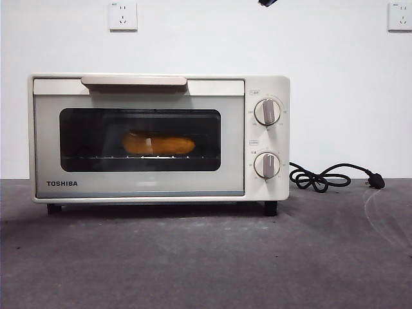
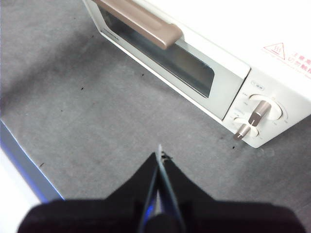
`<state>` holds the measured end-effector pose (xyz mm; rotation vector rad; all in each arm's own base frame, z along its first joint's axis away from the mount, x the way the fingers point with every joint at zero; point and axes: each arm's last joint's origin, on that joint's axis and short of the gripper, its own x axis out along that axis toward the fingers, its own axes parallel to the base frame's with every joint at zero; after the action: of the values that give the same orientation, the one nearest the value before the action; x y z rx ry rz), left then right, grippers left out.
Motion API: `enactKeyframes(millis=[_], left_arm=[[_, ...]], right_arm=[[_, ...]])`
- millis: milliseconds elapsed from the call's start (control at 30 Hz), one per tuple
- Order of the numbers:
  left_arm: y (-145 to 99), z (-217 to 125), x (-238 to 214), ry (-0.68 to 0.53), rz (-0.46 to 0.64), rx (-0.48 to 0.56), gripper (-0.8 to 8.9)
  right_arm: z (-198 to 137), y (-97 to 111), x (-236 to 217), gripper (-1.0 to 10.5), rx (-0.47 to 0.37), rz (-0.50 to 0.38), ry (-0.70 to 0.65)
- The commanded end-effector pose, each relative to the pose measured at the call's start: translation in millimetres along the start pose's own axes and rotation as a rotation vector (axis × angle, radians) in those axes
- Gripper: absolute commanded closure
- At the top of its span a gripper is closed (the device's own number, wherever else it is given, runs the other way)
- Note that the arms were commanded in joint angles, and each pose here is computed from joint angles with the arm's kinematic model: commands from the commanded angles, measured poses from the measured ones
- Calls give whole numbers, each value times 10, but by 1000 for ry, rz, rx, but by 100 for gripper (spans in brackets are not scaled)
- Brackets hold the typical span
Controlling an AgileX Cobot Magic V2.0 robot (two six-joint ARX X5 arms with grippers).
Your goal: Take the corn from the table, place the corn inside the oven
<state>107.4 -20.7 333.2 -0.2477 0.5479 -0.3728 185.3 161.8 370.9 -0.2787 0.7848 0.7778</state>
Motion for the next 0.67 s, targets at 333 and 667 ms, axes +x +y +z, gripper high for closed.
enactKeyframes(millis=[333, 667], left_arm=[[57, 30, 248, 100, 2, -48, 818], [120, 44, 417, 160, 38, -66, 818]], right_arm=[[-2, 0, -2, 958, 21, -7, 4], [-2, 0, -2, 958, 21, -7, 4]])
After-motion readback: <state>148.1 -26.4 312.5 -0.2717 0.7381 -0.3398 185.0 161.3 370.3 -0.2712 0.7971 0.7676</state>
